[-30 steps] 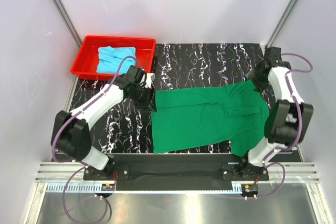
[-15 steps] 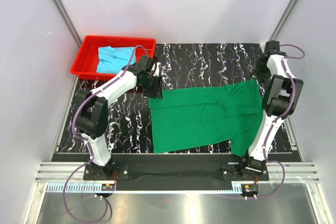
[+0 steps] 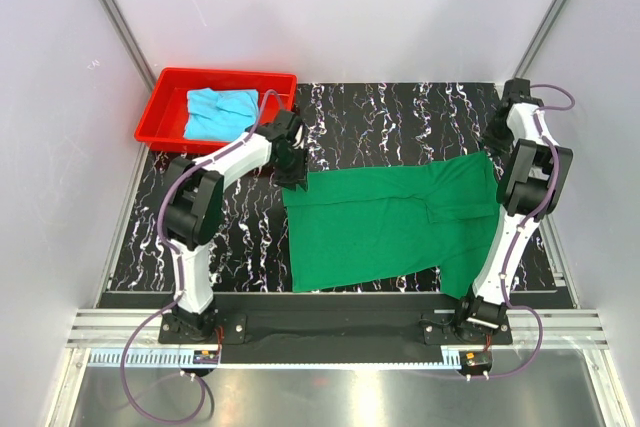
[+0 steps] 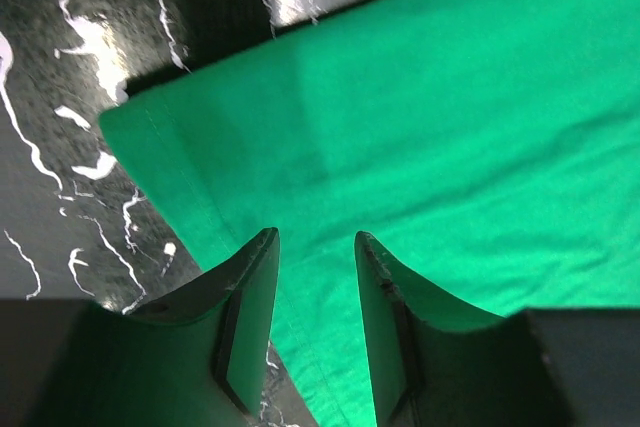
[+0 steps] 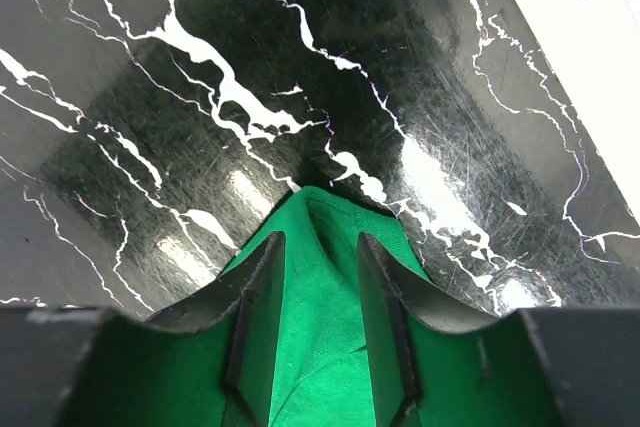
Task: Fold and stack the t-shirts
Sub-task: Fold the tshirt
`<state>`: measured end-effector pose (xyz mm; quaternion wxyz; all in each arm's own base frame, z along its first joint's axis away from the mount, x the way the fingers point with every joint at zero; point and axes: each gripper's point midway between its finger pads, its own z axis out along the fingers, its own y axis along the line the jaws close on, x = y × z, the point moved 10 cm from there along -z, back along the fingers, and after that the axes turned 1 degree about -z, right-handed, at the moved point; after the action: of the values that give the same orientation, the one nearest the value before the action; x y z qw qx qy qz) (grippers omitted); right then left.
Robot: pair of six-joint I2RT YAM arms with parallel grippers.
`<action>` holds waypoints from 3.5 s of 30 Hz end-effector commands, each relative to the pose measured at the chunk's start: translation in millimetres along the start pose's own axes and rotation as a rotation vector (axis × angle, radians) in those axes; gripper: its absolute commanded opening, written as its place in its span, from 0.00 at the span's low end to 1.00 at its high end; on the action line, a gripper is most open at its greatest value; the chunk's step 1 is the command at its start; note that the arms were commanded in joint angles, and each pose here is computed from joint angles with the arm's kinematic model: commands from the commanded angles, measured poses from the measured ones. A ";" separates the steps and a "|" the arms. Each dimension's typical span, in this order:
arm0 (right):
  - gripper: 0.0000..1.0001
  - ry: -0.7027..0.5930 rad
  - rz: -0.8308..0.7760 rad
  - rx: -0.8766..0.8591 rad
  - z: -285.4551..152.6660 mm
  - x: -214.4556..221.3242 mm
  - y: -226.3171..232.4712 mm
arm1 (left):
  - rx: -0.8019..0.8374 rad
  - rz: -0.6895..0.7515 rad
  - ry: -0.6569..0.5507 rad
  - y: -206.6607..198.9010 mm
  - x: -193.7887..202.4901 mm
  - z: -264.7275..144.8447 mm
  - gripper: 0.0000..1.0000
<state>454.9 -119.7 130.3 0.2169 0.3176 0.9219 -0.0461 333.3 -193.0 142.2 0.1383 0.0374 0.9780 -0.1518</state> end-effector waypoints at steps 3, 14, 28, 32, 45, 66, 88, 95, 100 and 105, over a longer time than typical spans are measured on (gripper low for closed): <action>0.41 -0.013 -0.007 -0.009 0.2 -1.3 -3.3 | -0.028 -0.017 -0.041 -0.7 -12.1 4.3 0.42; 0.11 -0.079 0.090 0.103 14.1 -5.6 -12.5 | -0.079 -0.031 -0.025 6.3 -8.2 13.8 0.42; 0.00 -0.154 0.290 0.122 38.6 -23.7 -7.1 | -0.140 -0.067 0.037 20.5 7.2 38.4 0.42; 0.00 -0.172 0.295 0.075 48.6 -40.2 3.5 | -0.151 -0.083 0.030 22.8 5.2 42.7 0.42; 0.24 -0.209 0.259 -0.013 35.5 -68.6 30.0 | -0.108 -0.023 -0.137 -7.6 -26.9 -5.2 0.60; 0.64 -0.136 0.191 0.071 -120.2 24.8 -80.0 | 0.218 0.196 0.004 -39.2 152.5 -72.8 0.43; 0.41 0.027 0.195 0.157 -112.5 100.2 -133.5 | 0.095 0.108 0.133 -57.8 208.1 -13.5 0.43; 0.43 0.051 0.203 0.184 -106.4 100.8 -140.8 | 0.063 0.115 0.165 -65.8 201.3 -4.4 0.36; 0.44 0.045 0.207 0.203 -106.4 96.2 -145.3 | 0.038 0.109 0.182 -58.5 207.2 -7.4 0.31; 0.44 0.060 0.208 0.214 -101.8 99.5 -147.7 | -0.015 0.107 0.202 -49.0 213.4 -5.2 0.06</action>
<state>255.5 -151.4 167.0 0.1451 0.4360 0.8828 -0.0970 127.3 -243.0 109.2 0.0547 0.1035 0.9781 -0.1720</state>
